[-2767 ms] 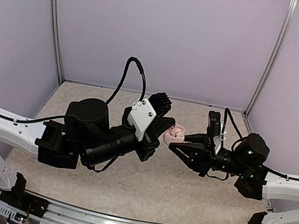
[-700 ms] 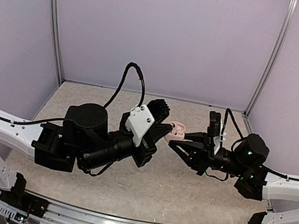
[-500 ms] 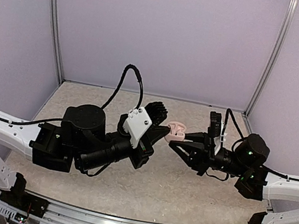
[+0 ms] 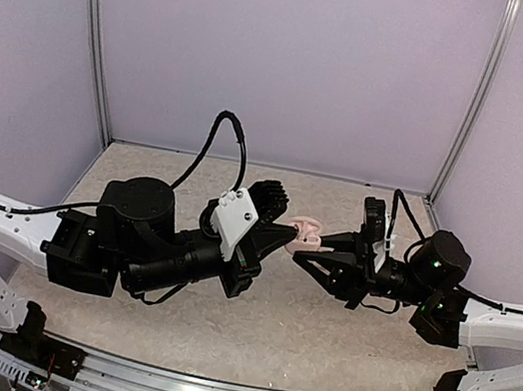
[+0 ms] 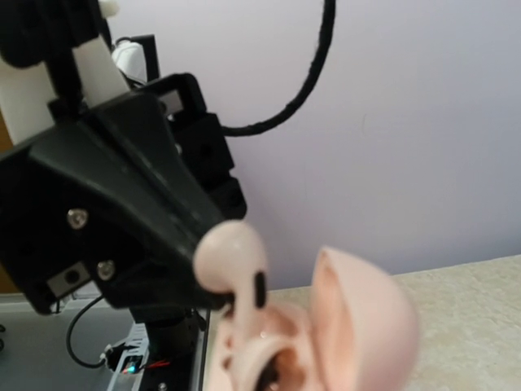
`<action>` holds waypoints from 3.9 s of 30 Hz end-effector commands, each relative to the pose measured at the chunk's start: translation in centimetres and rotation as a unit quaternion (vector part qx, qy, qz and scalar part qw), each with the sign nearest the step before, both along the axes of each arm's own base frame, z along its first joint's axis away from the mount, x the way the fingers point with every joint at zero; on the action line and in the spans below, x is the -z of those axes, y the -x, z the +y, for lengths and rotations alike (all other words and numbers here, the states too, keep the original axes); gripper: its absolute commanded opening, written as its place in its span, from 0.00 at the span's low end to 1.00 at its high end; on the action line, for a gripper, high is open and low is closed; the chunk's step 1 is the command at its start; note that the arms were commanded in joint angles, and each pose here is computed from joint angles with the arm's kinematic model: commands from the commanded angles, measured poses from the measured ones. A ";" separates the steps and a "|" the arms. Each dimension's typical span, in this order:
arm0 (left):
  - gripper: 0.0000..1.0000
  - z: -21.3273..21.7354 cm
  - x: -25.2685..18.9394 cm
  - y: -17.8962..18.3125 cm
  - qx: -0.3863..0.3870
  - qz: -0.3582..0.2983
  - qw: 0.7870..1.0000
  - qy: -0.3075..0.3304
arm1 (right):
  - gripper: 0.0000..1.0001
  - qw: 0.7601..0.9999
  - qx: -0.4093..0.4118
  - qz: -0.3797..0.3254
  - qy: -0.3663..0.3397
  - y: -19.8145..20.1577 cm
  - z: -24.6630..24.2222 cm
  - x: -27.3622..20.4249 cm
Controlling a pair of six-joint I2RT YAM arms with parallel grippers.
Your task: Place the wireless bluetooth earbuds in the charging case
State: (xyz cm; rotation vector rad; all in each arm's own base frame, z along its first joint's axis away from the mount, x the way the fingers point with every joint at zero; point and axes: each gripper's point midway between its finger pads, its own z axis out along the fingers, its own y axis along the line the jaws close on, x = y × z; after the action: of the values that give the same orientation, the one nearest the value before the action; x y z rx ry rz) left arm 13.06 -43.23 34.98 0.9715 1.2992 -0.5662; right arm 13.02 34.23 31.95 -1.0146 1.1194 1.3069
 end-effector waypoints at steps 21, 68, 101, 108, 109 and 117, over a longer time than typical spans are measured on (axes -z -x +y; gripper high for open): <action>0.14 1.4 0.8 -1.6 -0.019 0.018 0.999 -0.027 | 0.00 0.999 -0.033 -0.022 -0.012 1.5 0.0 -1.1; 0.26 0.9 -0.2 1.4 0.070 -0.002 0.997 -0.028 | 0.00 1.000 -0.012 -0.004 -0.003 0.9 -0.2 0.1; 0.34 2.0 -1.1 -1.3 0.103 0.156 0.979 0.078 | 0.00 1.000 -0.005 -0.004 -0.010 0.8 -0.4 -0.1; 0.31 2.0 -0.6 -1.7 0.102 0.157 0.979 0.075 | 0.00 1.000 -0.023 -0.007 -0.012 1.4 -0.4 -0.1; 0.31 2.0 -0.6 -1.7 0.102 0.157 0.980 0.075 | 0.00 1.000 -0.025 -0.007 -0.012 1.4 -0.3 -0.1; 0.28 1.5 -0.4 -1.0 0.126 0.157 0.977 0.065 | 0.00 1.000 -0.026 -0.007 -0.011 1.4 -0.3 -0.1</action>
State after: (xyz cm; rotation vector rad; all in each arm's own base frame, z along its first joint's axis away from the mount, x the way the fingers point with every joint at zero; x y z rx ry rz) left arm 14.23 -41.37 35.38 0.9550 1.4223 -0.9975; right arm 12.33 33.94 31.49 -1.0355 1.1081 1.3226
